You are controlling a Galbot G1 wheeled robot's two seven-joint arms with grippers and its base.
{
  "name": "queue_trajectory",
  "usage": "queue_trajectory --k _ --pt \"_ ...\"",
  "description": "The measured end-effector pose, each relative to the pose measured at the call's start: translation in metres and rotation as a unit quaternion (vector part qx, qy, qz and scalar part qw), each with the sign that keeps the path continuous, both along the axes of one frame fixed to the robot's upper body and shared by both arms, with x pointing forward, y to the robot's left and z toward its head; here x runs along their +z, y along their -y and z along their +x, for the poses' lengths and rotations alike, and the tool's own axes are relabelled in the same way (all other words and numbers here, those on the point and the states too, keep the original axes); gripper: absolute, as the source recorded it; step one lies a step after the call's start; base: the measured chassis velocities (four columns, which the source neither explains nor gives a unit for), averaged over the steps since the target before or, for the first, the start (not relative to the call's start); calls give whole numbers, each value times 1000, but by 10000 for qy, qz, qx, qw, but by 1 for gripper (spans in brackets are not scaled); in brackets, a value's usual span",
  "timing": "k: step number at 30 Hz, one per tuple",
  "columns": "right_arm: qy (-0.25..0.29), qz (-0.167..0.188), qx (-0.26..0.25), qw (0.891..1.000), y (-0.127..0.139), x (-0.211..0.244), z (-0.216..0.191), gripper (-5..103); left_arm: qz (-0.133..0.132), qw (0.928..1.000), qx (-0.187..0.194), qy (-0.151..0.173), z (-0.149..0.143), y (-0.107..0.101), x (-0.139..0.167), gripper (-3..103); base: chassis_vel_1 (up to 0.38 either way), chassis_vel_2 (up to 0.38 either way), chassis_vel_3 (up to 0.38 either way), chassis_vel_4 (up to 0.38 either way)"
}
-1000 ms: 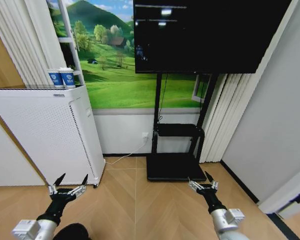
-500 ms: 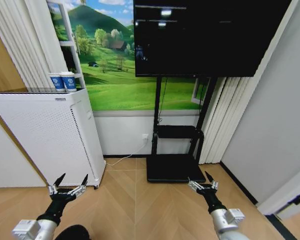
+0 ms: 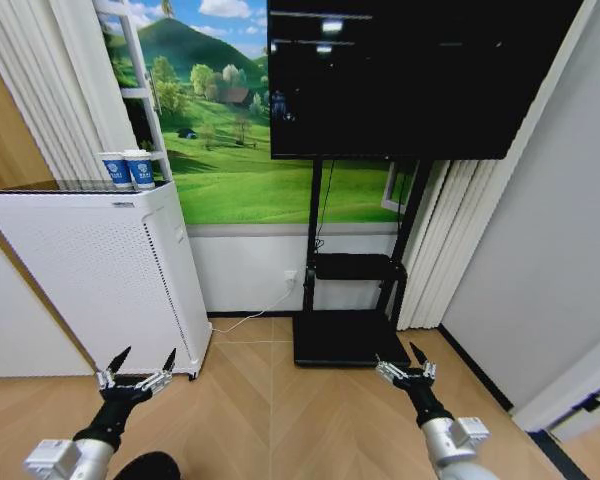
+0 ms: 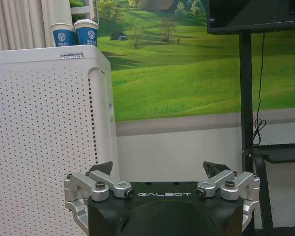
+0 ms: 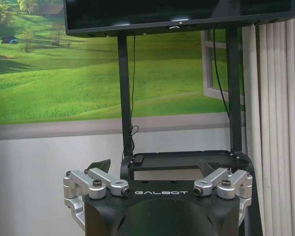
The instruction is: Pick up the trash bin and place the garbage on the floor into it.
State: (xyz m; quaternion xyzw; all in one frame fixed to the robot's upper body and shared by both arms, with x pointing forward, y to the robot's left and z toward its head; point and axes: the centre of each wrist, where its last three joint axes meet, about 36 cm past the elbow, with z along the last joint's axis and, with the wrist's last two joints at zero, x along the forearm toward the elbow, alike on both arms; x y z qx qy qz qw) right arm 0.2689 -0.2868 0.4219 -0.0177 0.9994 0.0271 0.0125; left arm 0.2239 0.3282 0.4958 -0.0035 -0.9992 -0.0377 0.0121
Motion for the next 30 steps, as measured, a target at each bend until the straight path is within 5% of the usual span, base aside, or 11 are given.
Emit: queue_trajectory --k 16,30 --pt "1 0 0 10000 0 0 0 100 0 10000 0 0 0 0 0 100 25 -26 -33 27" --pt "-1 0 0 10000 0 0 0 100 0 10000 0 0 0 0 0 100 213 -207 -233 210"
